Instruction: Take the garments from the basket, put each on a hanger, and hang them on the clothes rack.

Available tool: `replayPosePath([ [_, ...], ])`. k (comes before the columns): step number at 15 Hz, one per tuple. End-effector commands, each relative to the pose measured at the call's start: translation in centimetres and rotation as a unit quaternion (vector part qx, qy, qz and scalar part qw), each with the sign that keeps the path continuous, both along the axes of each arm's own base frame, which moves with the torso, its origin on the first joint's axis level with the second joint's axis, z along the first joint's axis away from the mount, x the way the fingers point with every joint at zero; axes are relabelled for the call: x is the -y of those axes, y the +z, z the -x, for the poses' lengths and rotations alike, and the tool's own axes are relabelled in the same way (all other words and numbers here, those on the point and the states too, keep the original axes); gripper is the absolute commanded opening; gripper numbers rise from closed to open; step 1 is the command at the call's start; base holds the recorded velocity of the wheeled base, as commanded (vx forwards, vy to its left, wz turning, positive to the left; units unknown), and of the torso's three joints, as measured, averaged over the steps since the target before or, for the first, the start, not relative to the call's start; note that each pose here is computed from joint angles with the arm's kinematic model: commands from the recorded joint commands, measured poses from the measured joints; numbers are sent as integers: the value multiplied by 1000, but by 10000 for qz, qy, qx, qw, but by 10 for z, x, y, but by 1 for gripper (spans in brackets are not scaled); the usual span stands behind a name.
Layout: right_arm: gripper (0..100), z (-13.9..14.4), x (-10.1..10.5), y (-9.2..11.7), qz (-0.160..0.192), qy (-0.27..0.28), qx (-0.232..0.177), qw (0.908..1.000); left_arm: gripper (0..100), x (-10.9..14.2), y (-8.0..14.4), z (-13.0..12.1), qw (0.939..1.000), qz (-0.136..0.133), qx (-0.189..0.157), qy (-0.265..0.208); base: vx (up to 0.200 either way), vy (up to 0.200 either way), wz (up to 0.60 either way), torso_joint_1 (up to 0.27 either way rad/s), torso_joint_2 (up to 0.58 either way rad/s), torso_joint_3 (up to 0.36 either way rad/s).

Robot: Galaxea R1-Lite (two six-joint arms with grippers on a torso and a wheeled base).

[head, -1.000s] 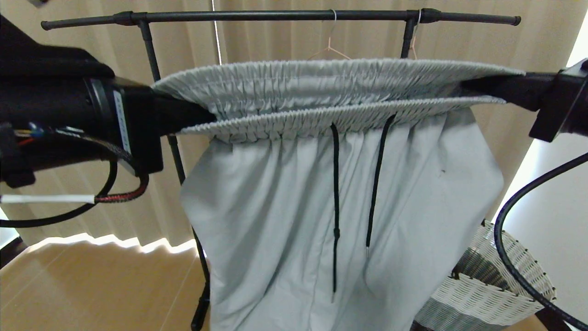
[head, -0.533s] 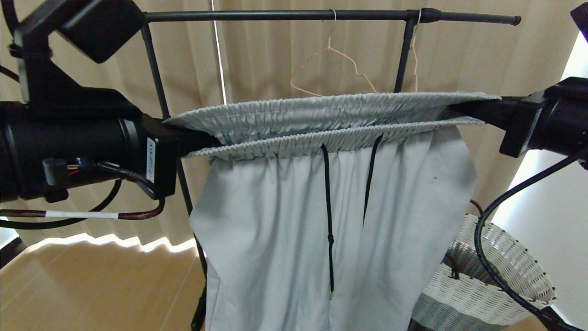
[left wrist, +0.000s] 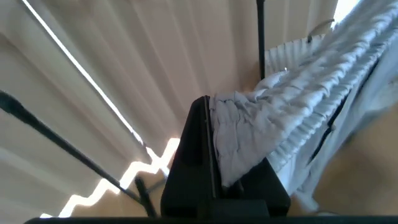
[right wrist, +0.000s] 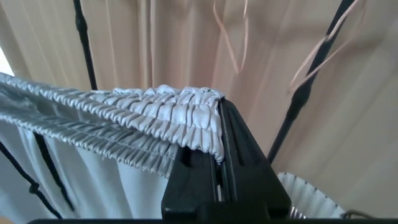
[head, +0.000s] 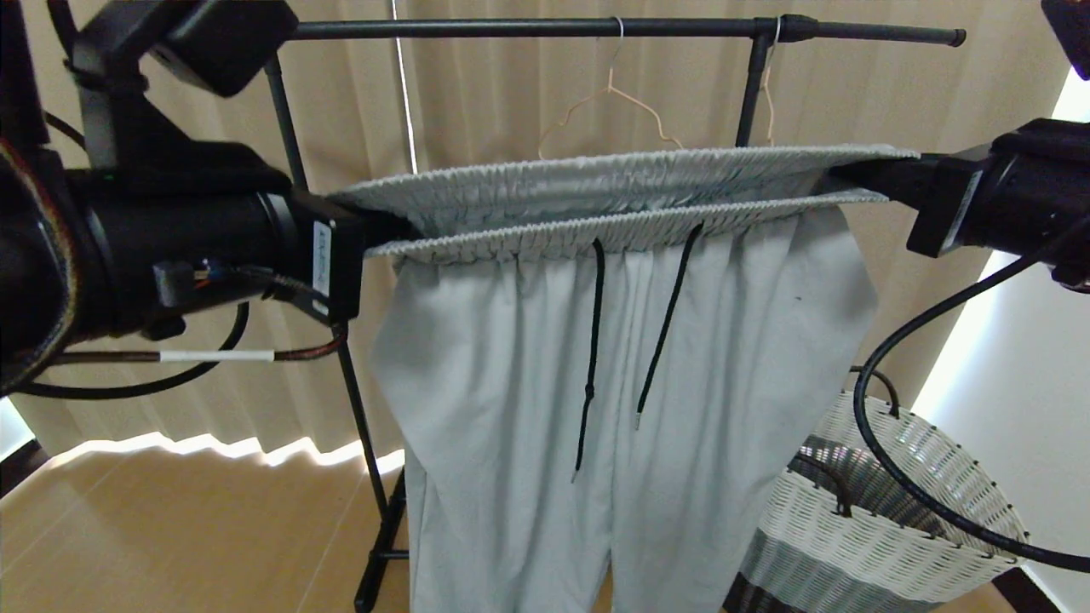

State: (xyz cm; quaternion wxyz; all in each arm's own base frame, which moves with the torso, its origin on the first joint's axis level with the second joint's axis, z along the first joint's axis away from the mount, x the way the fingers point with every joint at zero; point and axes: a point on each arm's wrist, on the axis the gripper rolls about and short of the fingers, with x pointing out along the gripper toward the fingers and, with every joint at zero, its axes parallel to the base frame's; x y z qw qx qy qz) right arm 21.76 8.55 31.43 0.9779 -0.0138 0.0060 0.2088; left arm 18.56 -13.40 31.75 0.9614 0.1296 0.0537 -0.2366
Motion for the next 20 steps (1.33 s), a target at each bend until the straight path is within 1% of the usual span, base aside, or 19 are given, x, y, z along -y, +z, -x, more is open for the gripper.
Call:
replayPosePath([
  [1,0,-6,-2,11,-50,7,140,9999,0,7,5,-8,9999,90,128,-2,0,0,0,0,0,0],
  [2,0,-6,-2,11,-50,7,140,9999,0,7,5,-8,9999,90,128,-2,0,0,0,0,0,0],
  [3,0,-4,-2,8,-34,7,97,9999,0,14,1,-5,9998,100,114,-153,0,0,0,0,0,0],
  [4,0,-4,-1,4,-14,-1,47,10000,0,18,-3,-3,9997,54,53,-230,0,0,0,0,0,0],
  [6,0,-3,-1,3,-3,-1,19,10000,0,23,-8,-9,9997,-24,-8,-234,0,0,0,0,0,0],
  [7,0,0,0,5,-11,-8,40,10000,0,25,-8,-13,9998,-101,1,-152,0,0,0,0,0,0],
  [9,0,10,4,-2,26,-23,-35,10000,0,32,-14,-24,9997,-232,-54,29,0,0,0,0,0,0],
  [10,0,19,9,-5,36,-54,-40,10000,0,41,-19,-37,9994,-310,-121,133,0,0,0,0,0,0],
  [11,0,23,12,-5,38,-100,-22,9999,0,45,-21,-42,9992,-331,-151,157,0,0,0,0,0,0],
  [12,0,35,19,-4,76,-122,-106,9998,0,56,-23,-58,9992,-308,-145,229,0,0,0,0,0,0],
  [13,0,48,23,-5,135,-99,-289,9994,0,63,-23,-69,9992,-288,-122,245,0,0,0,0,0,0],
  [14,0,63,27,-5,179,-53,-453,9988,0,68,-23,-83,9991,-260,-103,324,0,0,0,0,0,0],
  [15,0,73,29,-5,192,22,-523,9984,0,71,-24,-94,9989,-255,-99,385,0,0,0,0,0,0],
  [16,0,79,28,-5,194,152,-522,9983,0,72,-26,-100,9987,-264,-112,431,0,0,0,0,0,0],
  [17,0,89,25,-8,208,435,-533,9974,0,70,-29,-108,9982,-273,-150,517,0,0,0,0,0,0],
  [18,0,94,23,-14,259,581,-611,9961,0,70,-32,-110,9980,-251,-192,541,0,0,0,0,0,0],
  [20,0,95,19,-19,310,718,-706,9944,0,70,-33,-110,9979,-143,-279,569,0,0,0,0,0,0],
])
